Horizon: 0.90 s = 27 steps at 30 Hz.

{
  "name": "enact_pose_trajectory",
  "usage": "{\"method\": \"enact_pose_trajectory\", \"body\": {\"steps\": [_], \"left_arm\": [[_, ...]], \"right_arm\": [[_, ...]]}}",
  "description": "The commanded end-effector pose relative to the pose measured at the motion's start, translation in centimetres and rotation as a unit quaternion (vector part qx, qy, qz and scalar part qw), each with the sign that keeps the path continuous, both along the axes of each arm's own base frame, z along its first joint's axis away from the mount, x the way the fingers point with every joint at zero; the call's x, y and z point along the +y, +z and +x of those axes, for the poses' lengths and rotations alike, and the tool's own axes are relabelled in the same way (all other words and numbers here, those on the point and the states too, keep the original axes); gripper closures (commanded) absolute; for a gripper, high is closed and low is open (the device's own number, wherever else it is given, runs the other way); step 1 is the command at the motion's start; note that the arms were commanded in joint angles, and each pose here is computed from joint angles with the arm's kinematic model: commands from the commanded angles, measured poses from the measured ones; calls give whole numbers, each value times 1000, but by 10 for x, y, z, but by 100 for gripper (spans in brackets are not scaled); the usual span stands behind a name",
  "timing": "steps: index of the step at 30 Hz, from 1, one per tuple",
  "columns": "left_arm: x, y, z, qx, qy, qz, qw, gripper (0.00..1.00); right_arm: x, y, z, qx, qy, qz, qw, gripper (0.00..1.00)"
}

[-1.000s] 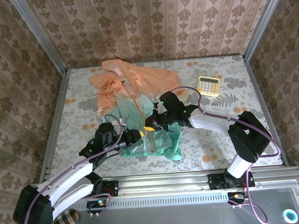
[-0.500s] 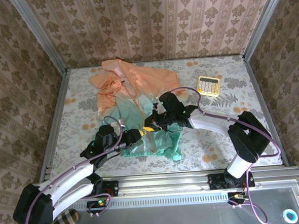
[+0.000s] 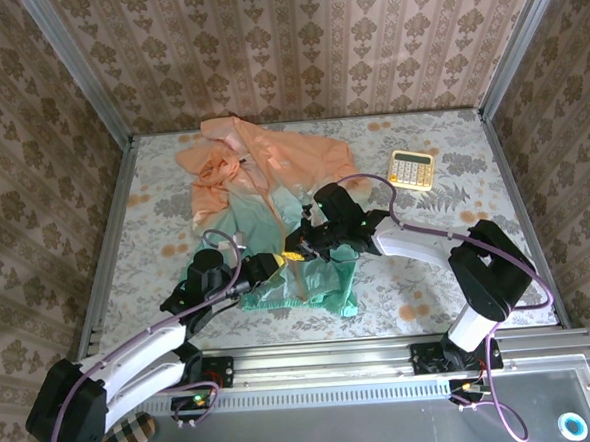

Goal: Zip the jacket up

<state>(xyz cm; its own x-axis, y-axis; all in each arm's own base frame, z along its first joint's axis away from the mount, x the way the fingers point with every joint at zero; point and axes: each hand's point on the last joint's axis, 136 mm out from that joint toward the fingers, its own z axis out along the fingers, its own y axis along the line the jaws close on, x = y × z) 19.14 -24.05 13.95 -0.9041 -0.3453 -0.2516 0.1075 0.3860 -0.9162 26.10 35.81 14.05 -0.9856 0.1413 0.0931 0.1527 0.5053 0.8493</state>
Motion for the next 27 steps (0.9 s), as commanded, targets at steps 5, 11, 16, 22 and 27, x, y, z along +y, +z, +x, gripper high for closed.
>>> {"method": "enact_pose_trajectory", "body": {"steps": [5, 11, 16, 22, 27], "left_arm": [[-5, 9, 0, -10, -9, -26, 1000, 74], [-5, 10, 0, -11, -9, -28, 1000, 77], [-4, 12, 0, -13, -11, -33, 999, 77], [-4, 11, 0, -13, -13, -35, 999, 80], [-1, 8, -3, -23, -27, -39, 999, 100]], "right_arm": [[2, 3, -6, 0, 6, 9, 1000, 100], [1, 3, -6, 0, 6, 8, 1000, 100], [2, 3, -7, 0, 7, 9, 1000, 100], [3, 3, -8, 2, 8, 8, 1000, 100], [2, 3, -9, 3, 10, 5, 1000, 100]]}}
